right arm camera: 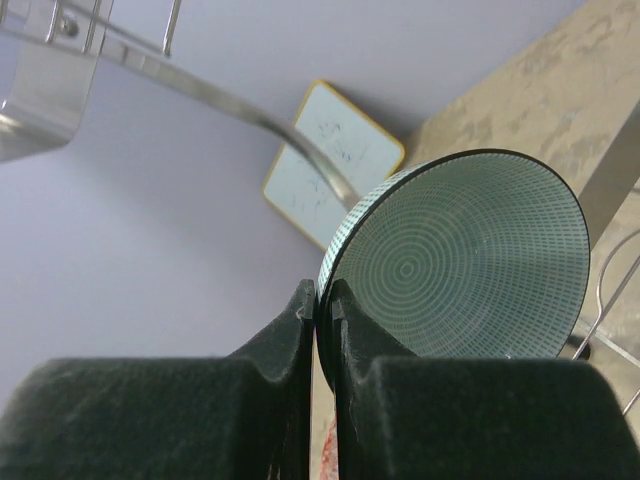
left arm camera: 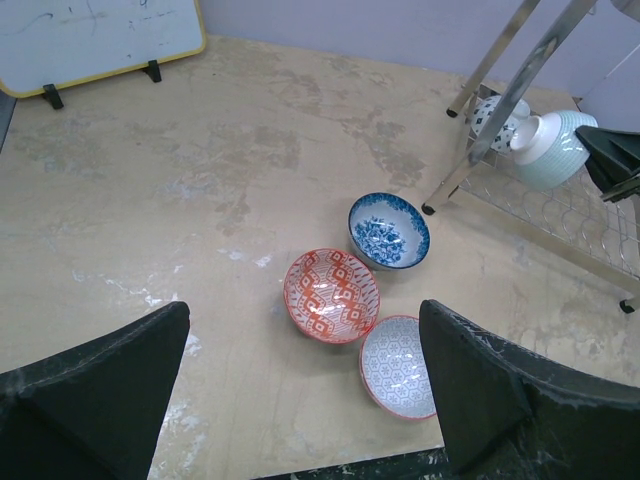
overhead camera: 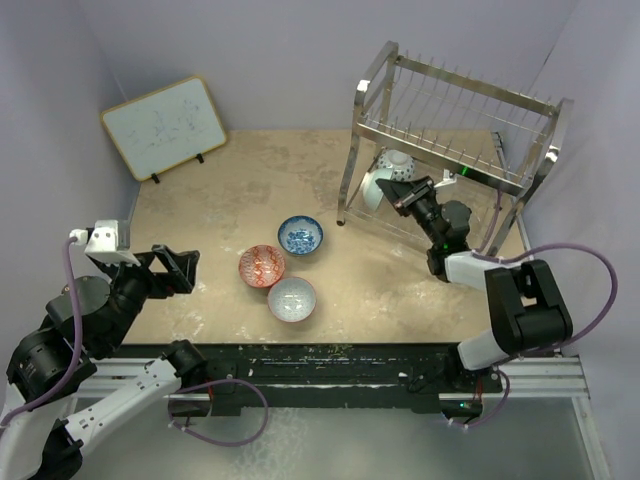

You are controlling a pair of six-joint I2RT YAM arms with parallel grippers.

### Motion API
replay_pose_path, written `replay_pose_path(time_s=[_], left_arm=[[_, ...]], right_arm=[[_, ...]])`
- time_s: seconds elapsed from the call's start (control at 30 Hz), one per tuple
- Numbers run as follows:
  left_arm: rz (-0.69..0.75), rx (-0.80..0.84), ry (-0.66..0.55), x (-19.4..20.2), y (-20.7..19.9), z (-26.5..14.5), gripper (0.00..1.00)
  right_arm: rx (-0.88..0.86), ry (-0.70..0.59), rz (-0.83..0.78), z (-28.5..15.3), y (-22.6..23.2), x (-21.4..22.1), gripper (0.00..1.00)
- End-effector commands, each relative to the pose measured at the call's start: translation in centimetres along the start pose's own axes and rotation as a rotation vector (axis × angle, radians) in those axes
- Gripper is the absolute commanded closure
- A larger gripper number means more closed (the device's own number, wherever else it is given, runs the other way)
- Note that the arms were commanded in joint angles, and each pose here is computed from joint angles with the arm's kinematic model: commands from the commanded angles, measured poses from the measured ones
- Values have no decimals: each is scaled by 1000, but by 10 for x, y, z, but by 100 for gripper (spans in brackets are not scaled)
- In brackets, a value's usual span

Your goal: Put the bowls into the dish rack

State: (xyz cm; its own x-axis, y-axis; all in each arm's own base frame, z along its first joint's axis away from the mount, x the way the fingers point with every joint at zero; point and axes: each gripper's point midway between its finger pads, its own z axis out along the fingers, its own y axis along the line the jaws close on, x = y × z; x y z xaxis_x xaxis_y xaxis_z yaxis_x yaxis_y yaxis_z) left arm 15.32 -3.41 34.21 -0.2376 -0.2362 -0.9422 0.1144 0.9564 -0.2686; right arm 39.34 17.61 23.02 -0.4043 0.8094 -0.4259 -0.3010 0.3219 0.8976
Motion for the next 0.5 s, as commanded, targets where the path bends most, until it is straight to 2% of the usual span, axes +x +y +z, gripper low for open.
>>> replay_pose_path(time_s=[0.0, 0.47], left_arm=[[-4, 16, -28, -12, -3, -3, 1], [16, 24, -1, -7, -7, 2, 1]], right_arm=[[-232, -170, -48, 14, 55, -47, 100], [-218, -257, -4, 38, 13, -61, 100]])
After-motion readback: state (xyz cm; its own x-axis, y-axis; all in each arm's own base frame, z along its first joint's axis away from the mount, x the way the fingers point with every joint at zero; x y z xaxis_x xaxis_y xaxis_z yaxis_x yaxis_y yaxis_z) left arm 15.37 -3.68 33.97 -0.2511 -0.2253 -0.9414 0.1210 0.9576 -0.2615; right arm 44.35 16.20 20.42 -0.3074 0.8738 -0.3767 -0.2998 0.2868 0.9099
